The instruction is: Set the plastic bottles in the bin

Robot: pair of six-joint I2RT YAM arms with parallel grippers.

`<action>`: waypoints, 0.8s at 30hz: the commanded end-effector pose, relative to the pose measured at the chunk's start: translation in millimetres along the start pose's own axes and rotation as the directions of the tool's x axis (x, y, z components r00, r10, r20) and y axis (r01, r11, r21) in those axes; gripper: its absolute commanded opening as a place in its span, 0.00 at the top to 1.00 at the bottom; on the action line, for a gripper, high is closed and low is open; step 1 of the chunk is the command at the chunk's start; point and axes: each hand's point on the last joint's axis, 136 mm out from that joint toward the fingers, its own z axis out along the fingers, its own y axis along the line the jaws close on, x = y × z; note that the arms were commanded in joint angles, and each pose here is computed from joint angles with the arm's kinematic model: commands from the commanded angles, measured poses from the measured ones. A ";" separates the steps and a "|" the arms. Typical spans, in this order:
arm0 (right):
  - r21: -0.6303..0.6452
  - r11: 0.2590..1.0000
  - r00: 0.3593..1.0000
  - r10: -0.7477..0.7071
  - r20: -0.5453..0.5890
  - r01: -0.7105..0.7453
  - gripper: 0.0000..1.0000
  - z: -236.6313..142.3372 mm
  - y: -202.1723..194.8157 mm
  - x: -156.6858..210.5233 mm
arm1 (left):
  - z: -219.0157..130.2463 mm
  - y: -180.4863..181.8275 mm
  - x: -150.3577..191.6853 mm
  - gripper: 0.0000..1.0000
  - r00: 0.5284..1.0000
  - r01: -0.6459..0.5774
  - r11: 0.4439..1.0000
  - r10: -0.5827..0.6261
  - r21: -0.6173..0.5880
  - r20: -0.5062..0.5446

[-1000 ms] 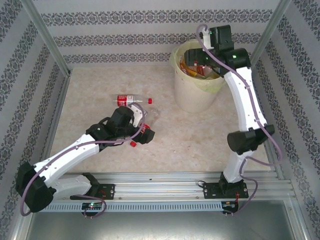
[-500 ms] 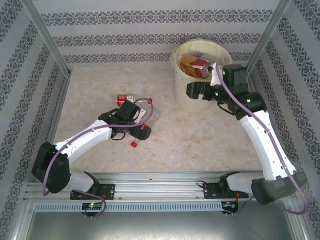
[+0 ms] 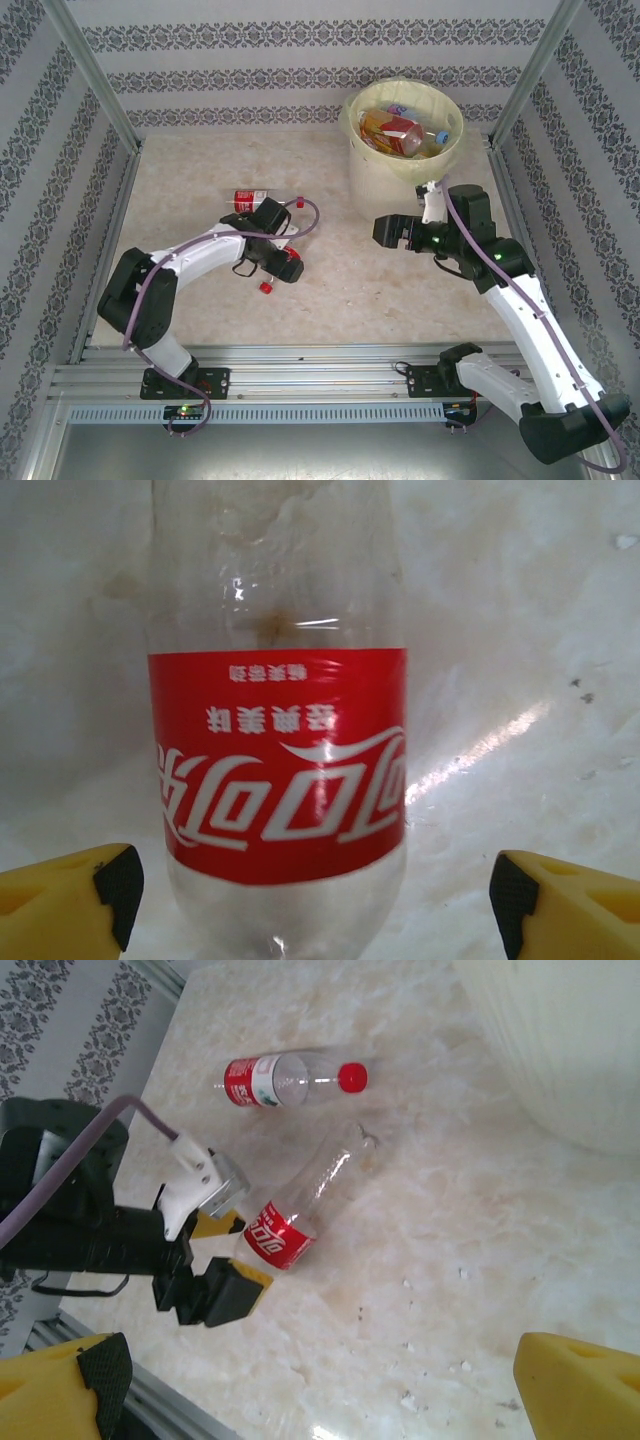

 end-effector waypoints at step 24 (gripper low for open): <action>-0.160 0.946 0.956 0.292 0.030 -0.283 0.06 38.2 -2.1 11.2 | -64.4 -67.9 -58.3 0.41 0.941 0.053 0.916 -0.178 0.397 0.287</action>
